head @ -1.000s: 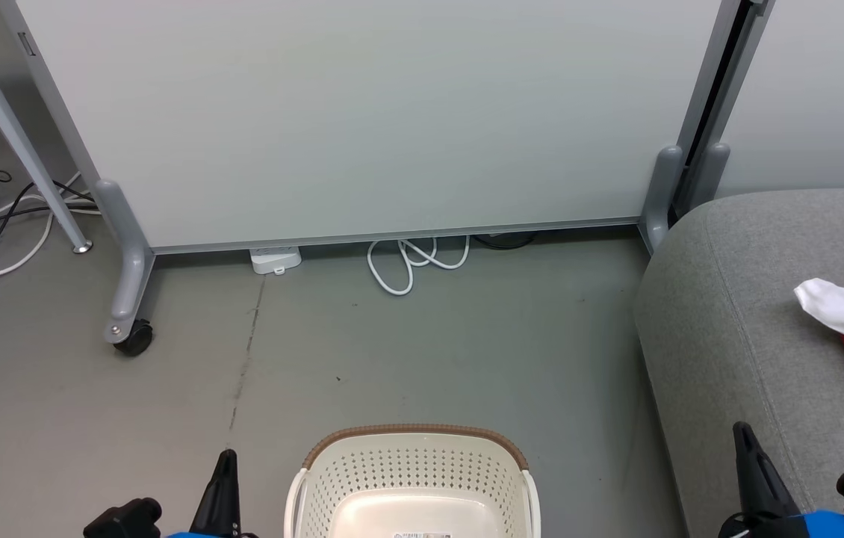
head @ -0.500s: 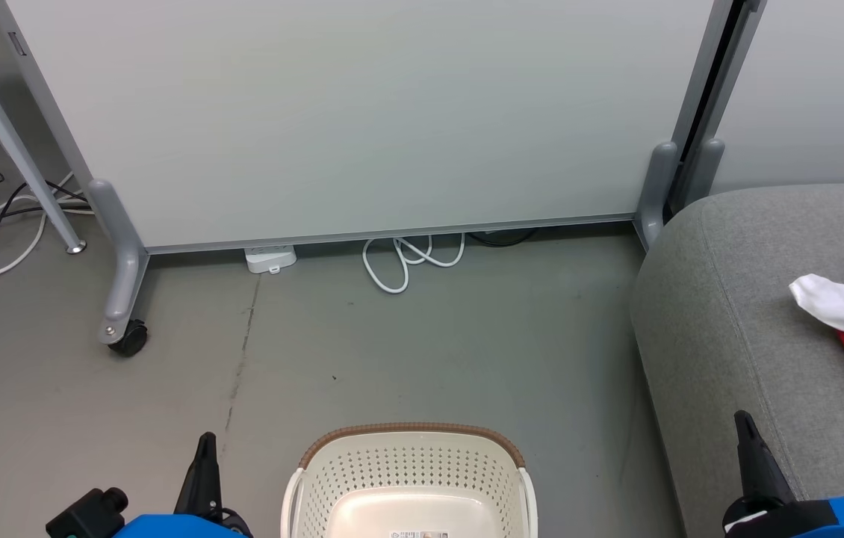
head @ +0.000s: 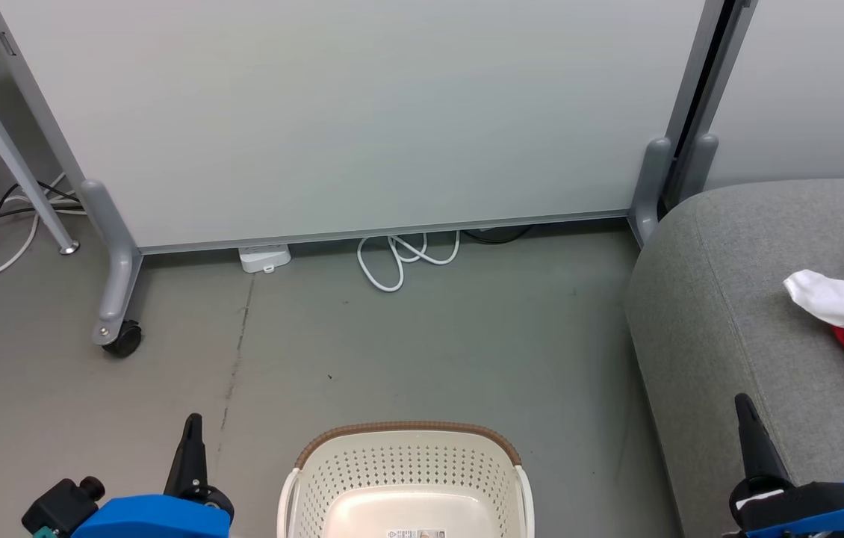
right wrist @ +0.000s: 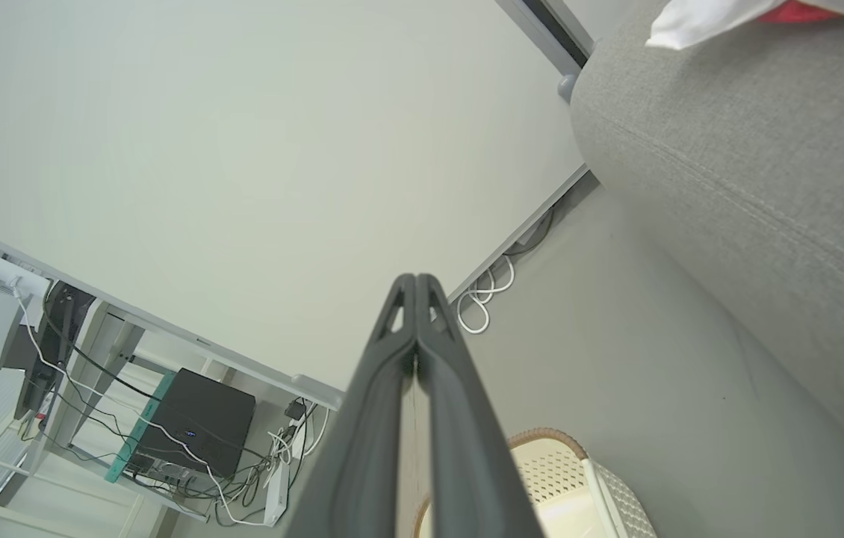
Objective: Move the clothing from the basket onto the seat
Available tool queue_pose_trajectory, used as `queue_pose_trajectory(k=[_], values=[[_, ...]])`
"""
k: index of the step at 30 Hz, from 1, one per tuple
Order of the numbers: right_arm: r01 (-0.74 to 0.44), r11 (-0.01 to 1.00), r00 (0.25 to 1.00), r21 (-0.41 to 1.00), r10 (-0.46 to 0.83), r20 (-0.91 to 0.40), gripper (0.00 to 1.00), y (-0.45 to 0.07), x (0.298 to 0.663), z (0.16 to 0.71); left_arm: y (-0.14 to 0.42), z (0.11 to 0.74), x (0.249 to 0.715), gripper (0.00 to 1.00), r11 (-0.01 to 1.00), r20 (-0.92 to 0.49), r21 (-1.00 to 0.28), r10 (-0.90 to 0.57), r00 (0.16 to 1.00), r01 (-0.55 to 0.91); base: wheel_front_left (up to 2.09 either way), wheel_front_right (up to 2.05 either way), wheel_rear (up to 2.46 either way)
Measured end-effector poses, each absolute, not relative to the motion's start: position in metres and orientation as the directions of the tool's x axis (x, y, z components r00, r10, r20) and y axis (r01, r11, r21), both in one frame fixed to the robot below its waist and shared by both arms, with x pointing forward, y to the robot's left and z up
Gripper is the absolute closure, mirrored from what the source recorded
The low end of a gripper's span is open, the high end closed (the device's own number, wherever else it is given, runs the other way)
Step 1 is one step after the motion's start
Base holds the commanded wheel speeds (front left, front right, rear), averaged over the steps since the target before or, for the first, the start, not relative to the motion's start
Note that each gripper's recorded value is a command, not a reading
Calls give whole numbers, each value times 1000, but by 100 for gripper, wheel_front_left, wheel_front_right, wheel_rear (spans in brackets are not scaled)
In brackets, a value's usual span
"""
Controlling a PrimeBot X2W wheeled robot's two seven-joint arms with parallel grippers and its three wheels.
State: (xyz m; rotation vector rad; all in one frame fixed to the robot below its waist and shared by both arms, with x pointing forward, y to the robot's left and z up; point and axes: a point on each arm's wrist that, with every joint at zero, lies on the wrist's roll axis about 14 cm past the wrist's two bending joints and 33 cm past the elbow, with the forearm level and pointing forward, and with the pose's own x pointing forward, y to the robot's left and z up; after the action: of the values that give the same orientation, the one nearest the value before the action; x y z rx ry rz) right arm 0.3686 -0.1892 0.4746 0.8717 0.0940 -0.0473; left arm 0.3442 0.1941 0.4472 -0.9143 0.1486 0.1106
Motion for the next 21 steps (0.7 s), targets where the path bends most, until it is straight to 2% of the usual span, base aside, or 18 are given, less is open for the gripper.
queue_pose_trajectory(k=[21], values=[[75, 446, 997, 892, -3, -82, 100, -192, 376, 483, 198, 464, 359, 100, 420, -136, -897, 30, 990, -136, 0, 0, 0]])
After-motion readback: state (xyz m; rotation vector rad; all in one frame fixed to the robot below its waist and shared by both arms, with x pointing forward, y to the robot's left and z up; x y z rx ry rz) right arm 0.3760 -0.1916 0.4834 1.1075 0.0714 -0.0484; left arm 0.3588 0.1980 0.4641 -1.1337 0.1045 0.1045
